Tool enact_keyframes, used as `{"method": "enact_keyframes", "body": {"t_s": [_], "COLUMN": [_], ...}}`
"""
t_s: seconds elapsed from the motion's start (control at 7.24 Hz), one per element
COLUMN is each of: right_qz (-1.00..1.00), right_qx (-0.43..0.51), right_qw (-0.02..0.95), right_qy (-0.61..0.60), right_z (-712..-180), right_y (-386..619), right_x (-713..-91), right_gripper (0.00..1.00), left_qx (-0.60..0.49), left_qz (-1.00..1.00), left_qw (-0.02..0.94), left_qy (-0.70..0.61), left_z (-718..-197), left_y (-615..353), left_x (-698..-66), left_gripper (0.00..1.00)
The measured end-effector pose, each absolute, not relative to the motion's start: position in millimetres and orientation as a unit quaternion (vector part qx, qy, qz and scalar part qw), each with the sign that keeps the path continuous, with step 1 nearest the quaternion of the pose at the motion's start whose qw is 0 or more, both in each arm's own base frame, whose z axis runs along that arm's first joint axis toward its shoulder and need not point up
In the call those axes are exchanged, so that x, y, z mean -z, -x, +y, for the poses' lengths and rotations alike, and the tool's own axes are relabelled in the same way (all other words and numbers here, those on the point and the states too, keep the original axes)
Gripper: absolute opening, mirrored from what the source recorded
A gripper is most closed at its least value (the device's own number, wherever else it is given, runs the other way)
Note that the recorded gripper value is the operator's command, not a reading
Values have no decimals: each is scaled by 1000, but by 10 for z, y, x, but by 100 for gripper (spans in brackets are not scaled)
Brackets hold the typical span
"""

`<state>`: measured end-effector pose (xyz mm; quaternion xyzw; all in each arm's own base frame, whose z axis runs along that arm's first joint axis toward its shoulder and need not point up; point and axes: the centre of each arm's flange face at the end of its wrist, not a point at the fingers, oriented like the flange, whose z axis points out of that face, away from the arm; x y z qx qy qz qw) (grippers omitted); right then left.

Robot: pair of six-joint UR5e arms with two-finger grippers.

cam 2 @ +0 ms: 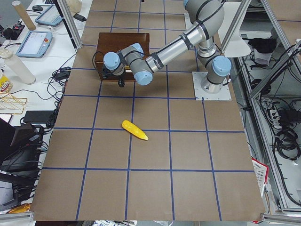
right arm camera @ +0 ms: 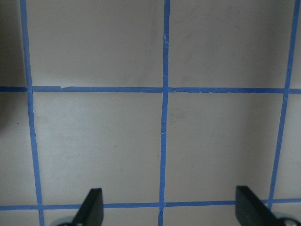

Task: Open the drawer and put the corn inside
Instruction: 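Pull the drawer handle away from the cabinet with the left gripper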

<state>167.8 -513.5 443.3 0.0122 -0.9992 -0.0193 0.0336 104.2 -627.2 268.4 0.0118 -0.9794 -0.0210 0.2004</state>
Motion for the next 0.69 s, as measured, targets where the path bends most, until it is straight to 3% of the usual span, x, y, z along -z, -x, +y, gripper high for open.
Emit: {"method": "enact_keyframes", "body": {"t_s": [0.69], "right_qz": [-999], "right_qx": [20], "right_qw": [34], "right_qy": [-12], "right_z": [-5133], "right_y": [-1678], "right_x": [-4433], "right_gripper": [100], "left_qx": [11], "left_qz": [-982], "left_qw": [187], "left_qy": [3], "left_z": [-6234], "left_y": [-1306], "left_x": [-2748], "left_gripper": [100]}}
